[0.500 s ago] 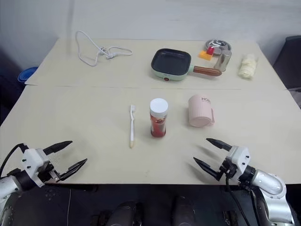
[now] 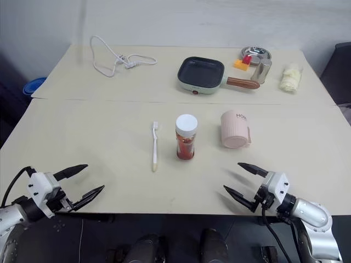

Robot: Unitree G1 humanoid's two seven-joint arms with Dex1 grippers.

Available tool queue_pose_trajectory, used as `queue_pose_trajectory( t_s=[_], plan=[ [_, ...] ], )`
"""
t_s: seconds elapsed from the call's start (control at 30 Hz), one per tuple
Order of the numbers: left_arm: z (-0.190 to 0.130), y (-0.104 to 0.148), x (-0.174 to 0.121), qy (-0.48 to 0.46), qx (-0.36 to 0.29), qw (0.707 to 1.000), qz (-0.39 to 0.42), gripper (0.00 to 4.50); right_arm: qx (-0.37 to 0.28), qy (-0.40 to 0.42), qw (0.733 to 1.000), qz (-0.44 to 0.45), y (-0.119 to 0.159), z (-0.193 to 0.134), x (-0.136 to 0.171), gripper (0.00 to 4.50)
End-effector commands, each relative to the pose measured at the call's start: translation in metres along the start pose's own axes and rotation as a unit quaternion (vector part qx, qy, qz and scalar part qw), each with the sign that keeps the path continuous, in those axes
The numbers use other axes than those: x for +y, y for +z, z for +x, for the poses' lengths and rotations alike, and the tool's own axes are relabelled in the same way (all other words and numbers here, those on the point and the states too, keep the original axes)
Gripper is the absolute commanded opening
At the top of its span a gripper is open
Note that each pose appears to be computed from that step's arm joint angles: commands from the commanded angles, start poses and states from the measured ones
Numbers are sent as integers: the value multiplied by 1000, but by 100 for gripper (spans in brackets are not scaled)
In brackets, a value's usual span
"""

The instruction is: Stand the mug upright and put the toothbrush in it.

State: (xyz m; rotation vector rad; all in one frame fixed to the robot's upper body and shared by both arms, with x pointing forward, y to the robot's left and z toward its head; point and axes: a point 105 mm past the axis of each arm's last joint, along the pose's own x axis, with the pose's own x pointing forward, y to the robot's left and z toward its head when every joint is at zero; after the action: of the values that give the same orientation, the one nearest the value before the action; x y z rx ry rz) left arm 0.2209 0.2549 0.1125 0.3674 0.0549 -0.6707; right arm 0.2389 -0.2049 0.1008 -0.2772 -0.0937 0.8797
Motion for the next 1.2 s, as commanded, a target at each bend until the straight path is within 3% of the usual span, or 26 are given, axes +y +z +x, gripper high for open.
queue_pose_trajectory(
  t_s=[0.03, 0.3, 0.43, 0.5, 0.6, 0.87, 1.07, 1.2],
  plan=[
    [2, 11, 0, -2, -21, 1000, 9, 445, -20, 1, 1000, -12, 8, 0, 2, 450],
    [6, 14, 2, 0, -33, 999, -7, 445, -27, 14, 999, -10, 8, 5, 8, 450],
    [9, 15, -4, -32, -31, 999, -21, 445, -57, 28, 998, -10, 26, 22, 17, 450],
    [13, 20, -8, -59, -36, 997, -39, 445, -69, 20, 997, -9, 41, 37, 22, 450],
    [21, 29, -12, -83, -52, 994, -42, 445, -28, -16, 999, 4, 46, 60, 18, 450],
    [31, 48, -28, -136, -73, 987, -55, 445, -59, -56, 993, 90, 68, 130, 27, 450],
    [23, 50, -28, -144, -58, 986, -60, 445, -54, -62, 989, 122, 70, 166, 45, 450],
    [23, 51, -27, -145, -53, 986, -59, 445, -16, -112, 987, 119, 54, 178, 37, 450]
  ],
)
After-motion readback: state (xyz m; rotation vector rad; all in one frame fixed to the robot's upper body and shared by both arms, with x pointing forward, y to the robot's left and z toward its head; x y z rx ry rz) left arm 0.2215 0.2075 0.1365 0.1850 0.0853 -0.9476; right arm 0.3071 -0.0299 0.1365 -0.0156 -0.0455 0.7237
